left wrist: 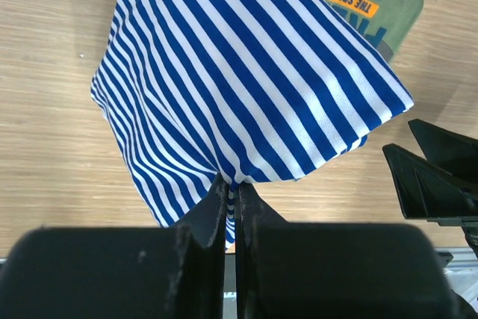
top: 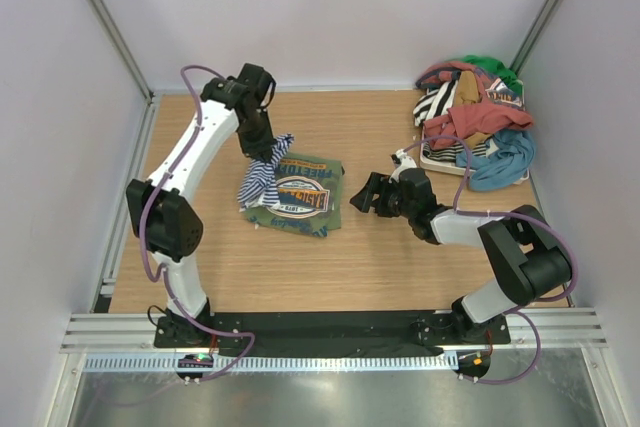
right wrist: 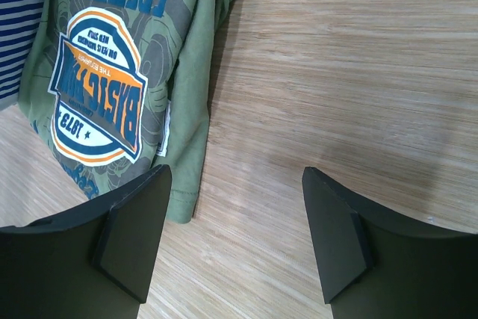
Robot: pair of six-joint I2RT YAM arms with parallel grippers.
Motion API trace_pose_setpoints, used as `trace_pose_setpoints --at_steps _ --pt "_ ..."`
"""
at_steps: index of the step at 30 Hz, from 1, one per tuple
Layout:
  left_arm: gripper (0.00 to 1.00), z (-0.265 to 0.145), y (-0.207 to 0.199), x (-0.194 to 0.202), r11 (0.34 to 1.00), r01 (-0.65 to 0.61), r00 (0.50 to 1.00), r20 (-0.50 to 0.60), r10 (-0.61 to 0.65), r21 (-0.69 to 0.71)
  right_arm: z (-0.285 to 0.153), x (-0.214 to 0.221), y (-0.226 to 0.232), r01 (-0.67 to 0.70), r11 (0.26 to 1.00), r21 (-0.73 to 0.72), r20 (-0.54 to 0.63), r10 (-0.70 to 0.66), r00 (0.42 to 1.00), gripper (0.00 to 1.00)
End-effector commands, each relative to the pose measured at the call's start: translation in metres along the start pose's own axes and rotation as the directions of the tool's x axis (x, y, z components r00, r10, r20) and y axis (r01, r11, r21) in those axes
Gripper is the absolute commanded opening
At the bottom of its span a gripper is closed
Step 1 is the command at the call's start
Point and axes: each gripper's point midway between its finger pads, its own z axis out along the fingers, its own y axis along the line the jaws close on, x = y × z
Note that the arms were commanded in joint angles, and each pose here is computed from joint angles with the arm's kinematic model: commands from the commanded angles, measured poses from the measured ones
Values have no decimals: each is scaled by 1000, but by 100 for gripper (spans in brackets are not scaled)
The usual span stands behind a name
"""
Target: Fold and stack the tank tops
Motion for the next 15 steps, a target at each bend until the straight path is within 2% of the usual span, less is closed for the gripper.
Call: trace_pose_setpoints --at_steps 1,7,11,13,15 --pt "0 -9 -15 1 1000 -6 1000 23 6 24 0 -25 14 39 999 -29 71 -37 997 77" --pt "0 21 -47 17 999 11 1000 -1 -11 32 0 -26 13 38 999 -27 73 -36 997 77" --pt "1 61 -66 30 998 59 998 -33 -58 26 0 -26 14 37 999 -27 74 -35 997 77" --pt "2 82 -84 34 992 104 993 -60 -100 73 -1 -26 13 38 999 -22 78 -37 996 76" --pt "10 93 -98 47 990 104 992 -81 -97 90 -1 -27 12 38 999 -18 82 -36 996 76"
